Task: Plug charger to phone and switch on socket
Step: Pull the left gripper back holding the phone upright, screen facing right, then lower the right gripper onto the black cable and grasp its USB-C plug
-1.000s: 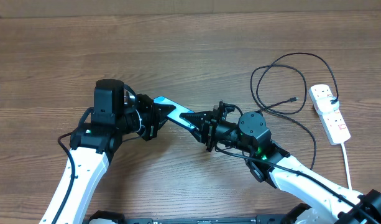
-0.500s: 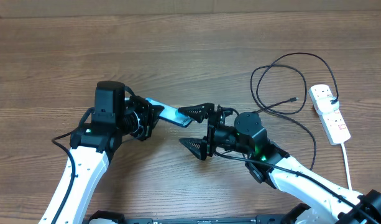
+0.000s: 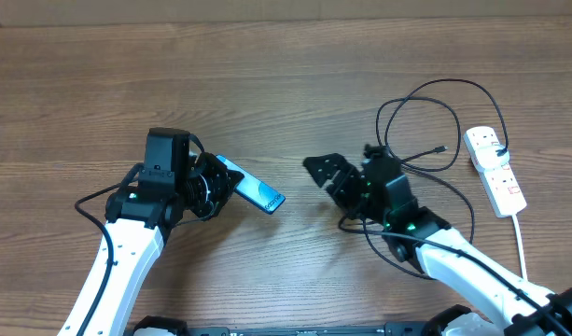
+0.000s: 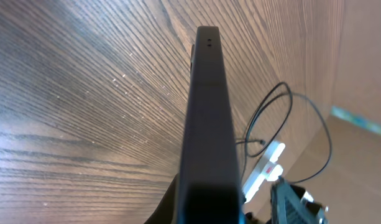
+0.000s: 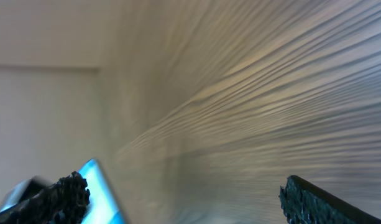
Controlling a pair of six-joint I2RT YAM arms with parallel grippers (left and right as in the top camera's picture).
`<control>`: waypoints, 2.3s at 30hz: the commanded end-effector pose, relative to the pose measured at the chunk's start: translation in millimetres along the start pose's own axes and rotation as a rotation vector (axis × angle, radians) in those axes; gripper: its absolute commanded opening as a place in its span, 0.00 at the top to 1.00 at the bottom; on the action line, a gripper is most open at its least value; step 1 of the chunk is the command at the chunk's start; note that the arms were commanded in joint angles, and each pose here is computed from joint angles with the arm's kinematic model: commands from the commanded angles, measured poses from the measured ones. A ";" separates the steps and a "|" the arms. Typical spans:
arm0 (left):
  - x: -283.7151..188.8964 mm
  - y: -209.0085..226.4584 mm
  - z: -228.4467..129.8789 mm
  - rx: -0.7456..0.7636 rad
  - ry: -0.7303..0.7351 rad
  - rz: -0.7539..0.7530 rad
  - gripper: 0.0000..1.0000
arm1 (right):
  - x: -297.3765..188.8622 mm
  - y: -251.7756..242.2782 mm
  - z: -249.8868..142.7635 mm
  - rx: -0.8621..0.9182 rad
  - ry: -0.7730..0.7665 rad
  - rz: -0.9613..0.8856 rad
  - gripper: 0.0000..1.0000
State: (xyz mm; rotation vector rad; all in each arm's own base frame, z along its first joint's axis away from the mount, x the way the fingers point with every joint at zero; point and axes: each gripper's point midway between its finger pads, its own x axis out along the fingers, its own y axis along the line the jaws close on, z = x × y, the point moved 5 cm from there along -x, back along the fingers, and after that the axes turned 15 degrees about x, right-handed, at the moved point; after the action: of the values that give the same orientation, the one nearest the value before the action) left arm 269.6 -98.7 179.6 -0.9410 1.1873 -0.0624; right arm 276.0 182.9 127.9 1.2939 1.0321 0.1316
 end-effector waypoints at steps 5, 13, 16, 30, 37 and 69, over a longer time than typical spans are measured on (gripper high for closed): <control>-1.8 -8.2 -3.5 0.102 0.034 -0.055 0.96 | -38.8 22.4 48.6 -0.089 -0.203 -0.137 0.00; -3.1 -22.8 -4.5 0.137 0.059 -0.148 0.96 | -107.7 26.6 87.4 -0.034 -0.465 -0.496 0.00; -3.1 -28.4 0.6 0.156 0.031 -0.172 0.96 | -124.0 26.7 94.0 -0.009 -0.476 -0.542 0.00; 54.4 -50.8 -3.1 0.160 0.404 -0.479 0.96 | -118.5 27.3 79.7 0.043 -0.330 -0.507 0.00; 76.5 -44.5 -14.8 0.062 0.687 -0.604 0.96 | -116.6 31.6 81.9 0.036 -0.338 -0.482 0.00; 69.7 -45.3 -20.9 0.054 0.776 -0.654 0.96 | -116.9 32.5 101.3 0.004 -0.421 -0.490 0.04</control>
State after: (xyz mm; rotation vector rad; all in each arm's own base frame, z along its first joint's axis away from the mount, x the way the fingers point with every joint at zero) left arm 302.2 -174.3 147.9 -1.2709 1.5048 -1.0132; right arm 285.7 59.7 205.3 1.0086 0.9938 -0.4771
